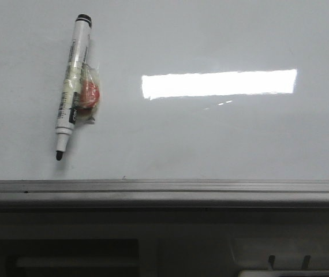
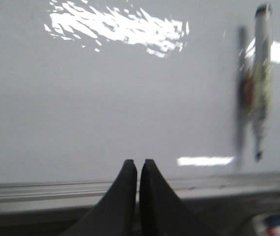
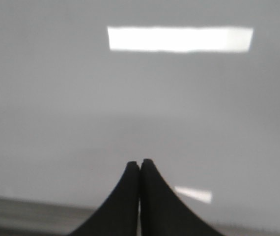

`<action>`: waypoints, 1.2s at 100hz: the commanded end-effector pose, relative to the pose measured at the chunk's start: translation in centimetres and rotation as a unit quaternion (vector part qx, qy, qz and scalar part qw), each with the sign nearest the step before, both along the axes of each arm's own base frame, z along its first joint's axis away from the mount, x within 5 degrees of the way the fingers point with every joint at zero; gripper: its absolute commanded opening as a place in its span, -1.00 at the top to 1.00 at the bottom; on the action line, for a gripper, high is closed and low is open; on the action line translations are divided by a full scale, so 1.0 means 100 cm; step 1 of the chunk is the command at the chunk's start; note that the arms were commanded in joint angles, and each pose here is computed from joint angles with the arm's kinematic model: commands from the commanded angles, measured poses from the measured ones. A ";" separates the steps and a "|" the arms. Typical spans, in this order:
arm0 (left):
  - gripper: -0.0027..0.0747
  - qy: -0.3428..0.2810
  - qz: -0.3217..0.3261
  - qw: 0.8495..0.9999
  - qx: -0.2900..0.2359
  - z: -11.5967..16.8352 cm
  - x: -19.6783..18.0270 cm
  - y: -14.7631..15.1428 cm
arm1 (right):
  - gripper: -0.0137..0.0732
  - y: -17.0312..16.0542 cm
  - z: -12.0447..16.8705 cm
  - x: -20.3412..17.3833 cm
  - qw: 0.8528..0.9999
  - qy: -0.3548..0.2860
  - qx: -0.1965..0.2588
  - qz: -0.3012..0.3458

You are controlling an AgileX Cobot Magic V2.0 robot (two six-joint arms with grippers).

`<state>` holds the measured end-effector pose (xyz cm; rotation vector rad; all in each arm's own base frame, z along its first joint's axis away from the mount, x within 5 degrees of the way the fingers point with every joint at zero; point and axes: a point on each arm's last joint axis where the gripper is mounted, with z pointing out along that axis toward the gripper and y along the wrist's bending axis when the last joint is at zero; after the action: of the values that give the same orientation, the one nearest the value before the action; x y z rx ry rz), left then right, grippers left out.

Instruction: Write number 3 on whiteboard

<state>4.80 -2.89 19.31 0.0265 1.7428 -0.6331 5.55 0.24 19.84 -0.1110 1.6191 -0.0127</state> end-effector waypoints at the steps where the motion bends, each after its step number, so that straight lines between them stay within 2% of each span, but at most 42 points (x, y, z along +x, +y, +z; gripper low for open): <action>1: 0.99 0.012 0.022 0.981 -0.193 0.009 0.000 0.002 | 0.80 0.004 0.013 -0.001 0.993 -0.118 0.002 0.020; 11: 0.99 0.036 0.026 0.956 -0.289 0.013 0.000 0.003 | 0.80 0.006 0.031 -0.006 0.976 -0.213 0.021 0.036; 19: 0.99 0.051 0.027 0.937 -0.344 0.015 0.000 0.003 | 0.80 0.006 0.041 -0.012 0.958 -0.270 0.077 0.051; 25: 0.99 0.069 0.019 0.918 -0.390 0.017 0.000 0.002 | 0.80 0.003 0.042 -0.011 0.954 -0.264 0.133 0.044; 28: 0.99 0.071 0.020 0.914 -0.399 0.017 0.000 0.002 | 0.80 0.001 0.041 -0.010 0.954 -0.244 0.170 0.042; 32: 0.99 0.068 0.020 0.917 -0.393 0.018 0.000 0.002 | 0.80 -0.001 0.041 -0.009 0.951 -0.220 0.216 0.037; 40: 0.99 0.038 0.012 0.936 -0.351 0.026 -0.002 0.002 | 0.80 -0.001 0.043 -0.008 0.954 -0.175 0.242 0.031; 50: 0.99 -0.019 0.003 0.963 -0.271 0.047 -0.005 0.002 | 0.80 0.000 0.057 -0.011 0.954 -0.173 0.242 0.034; 57: 0.98 -0.046 -0.011 0.981 -0.186 0.067 -0.005 -0.001 | 0.79 0.000 0.069 -0.014 0.958 -0.151 0.241 0.035; 63: 0.95 -0.050 -0.039 0.995 -0.078 0.085 -0.002 -0.007 | 0.75 0.002 0.078 -0.014 0.965 -0.104 0.238 0.032; 70: 0.72 -0.008 -0.088 0.995 0.035 0.100 0.004 -0.017 | 0.58 0.003 0.086 -0.012 0.971 -0.051 0.232 0.027; 77: 0.29 0.049 -0.128 0.986 0.098 0.112 0.017 -0.024 | 0.29 0.004 0.095 -0.008 0.974 -0.024 0.225 0.024; 85: -0.19 0.103 -0.158 0.976 0.110 0.123 0.034 -0.033 | -0.09 0.005 0.104 -0.002 0.977 -0.010 0.210 0.025; 90: -0.31 0.131 -0.180 0.969 0.112 0.127 0.046 -0.040 | -0.25 0.006 0.108 0.001 0.977 -0.003 0.210 0.026; 94: -0.32 0.140 -0.200 0.963 0.114 0.130 0.052 -0.045 | -0.32 0.007 0.112 0.004 0.977 0.002 0.209 0.029; 103: -0.23 0.143 -0.247 0.953 0.100 0.137 0.066 -0.057 | -0.33 0.008 0.116 0.007 0.977 0.012 0.208 0.037; 110: -0.20 0.153 -0.248 0.953 0.082 0.138 0.077 -0.062 | -0.33 0.009 0.116 0.008 0.977 0.015 0.208 0.043; 120: -0.20 0.157 -0.234 0.955 0.090 0.134 0.091 -0.065 | -0.33 0.010 0.115 0.008 0.977 0.020 0.208 0.048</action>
<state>12.67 -8.85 31.47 0.5560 2.1882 -0.8305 6.23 1.25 29.71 0.1539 1.7002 0.4044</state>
